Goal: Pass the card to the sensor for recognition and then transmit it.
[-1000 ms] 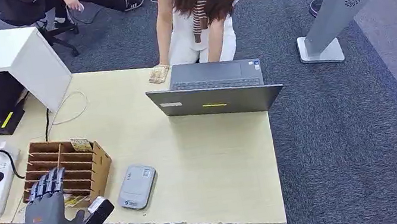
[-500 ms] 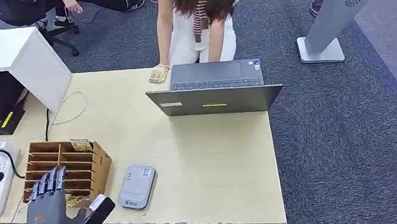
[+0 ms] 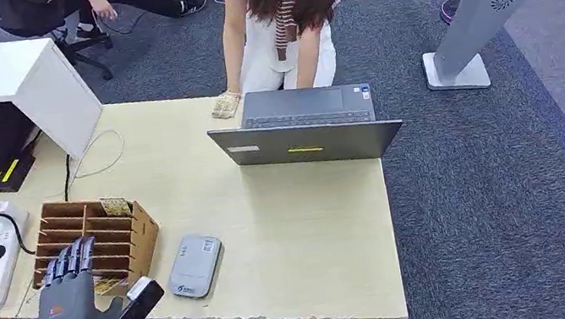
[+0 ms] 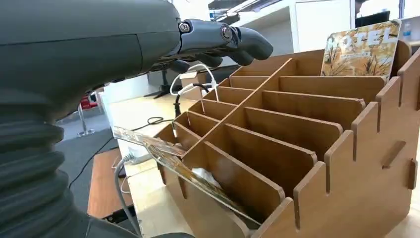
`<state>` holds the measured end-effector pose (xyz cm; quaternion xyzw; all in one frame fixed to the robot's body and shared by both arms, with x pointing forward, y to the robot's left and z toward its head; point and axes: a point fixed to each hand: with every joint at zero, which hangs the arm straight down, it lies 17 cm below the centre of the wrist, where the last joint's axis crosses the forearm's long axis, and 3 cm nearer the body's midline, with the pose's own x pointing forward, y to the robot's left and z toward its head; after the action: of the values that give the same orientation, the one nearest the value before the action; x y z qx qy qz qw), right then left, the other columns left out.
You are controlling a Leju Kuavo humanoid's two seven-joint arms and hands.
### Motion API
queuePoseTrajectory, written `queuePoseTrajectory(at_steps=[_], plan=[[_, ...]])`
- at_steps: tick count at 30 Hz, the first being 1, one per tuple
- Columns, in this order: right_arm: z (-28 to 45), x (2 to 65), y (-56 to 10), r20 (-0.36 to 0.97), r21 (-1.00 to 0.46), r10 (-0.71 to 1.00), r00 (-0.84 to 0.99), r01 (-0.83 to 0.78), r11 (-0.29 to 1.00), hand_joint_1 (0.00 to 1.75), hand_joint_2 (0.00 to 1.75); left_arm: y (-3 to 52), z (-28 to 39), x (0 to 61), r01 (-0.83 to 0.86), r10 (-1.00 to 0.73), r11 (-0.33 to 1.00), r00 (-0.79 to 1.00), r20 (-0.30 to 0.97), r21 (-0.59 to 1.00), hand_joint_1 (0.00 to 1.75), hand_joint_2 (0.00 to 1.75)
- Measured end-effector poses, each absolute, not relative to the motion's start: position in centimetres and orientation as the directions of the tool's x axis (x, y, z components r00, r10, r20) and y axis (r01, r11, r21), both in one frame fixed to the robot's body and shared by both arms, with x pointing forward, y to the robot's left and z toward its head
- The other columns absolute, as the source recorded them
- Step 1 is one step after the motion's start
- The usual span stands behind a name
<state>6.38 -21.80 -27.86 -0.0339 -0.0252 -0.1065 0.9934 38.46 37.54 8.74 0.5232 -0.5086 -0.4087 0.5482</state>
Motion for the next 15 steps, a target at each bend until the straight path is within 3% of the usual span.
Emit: queuePoseTrajectory(at_steps=[7,8,10,11,12,15], plan=[[-27.86,6.39,-21.81,0.058,-0.062,-0.209,0.976,0.212,0.975,0.0,1.75,37.59,8.53,38.48,-0.078,-0.98,0.119,0.151,0.13,0.99,0.0,1.75],[-27.86,6.41,-21.81,0.059,-0.062,-0.208,0.976,0.212,0.975,0.0,1.75,37.62,8.5,38.52,-0.077,-0.98,0.119,0.152,0.13,0.99,1.75,1.75],[-27.86,6.43,-21.82,0.059,-0.063,-0.208,0.976,0.212,0.975,0.0,1.75,37.7,8.42,38.51,-0.076,-0.979,0.12,0.155,0.13,0.99,1.75,1.75],[-27.86,6.42,-21.82,0.059,-0.063,-0.208,0.976,0.212,0.975,0.0,1.75,37.69,8.41,38.51,-0.075,-0.979,0.121,0.155,0.131,0.99,1.75,0.0],[-27.86,6.42,-21.82,0.059,-0.063,-0.208,0.976,0.212,0.975,0.0,1.75,37.64,8.38,38.51,-0.074,-0.979,0.123,0.152,0.134,0.99,1.75,1.75],[-27.86,6.43,-21.82,0.059,-0.063,-0.208,0.976,0.211,0.975,0.0,1.75,37.43,8.4,38.53,-0.074,-0.98,0.128,0.14,0.138,0.989,1.75,1.75]])
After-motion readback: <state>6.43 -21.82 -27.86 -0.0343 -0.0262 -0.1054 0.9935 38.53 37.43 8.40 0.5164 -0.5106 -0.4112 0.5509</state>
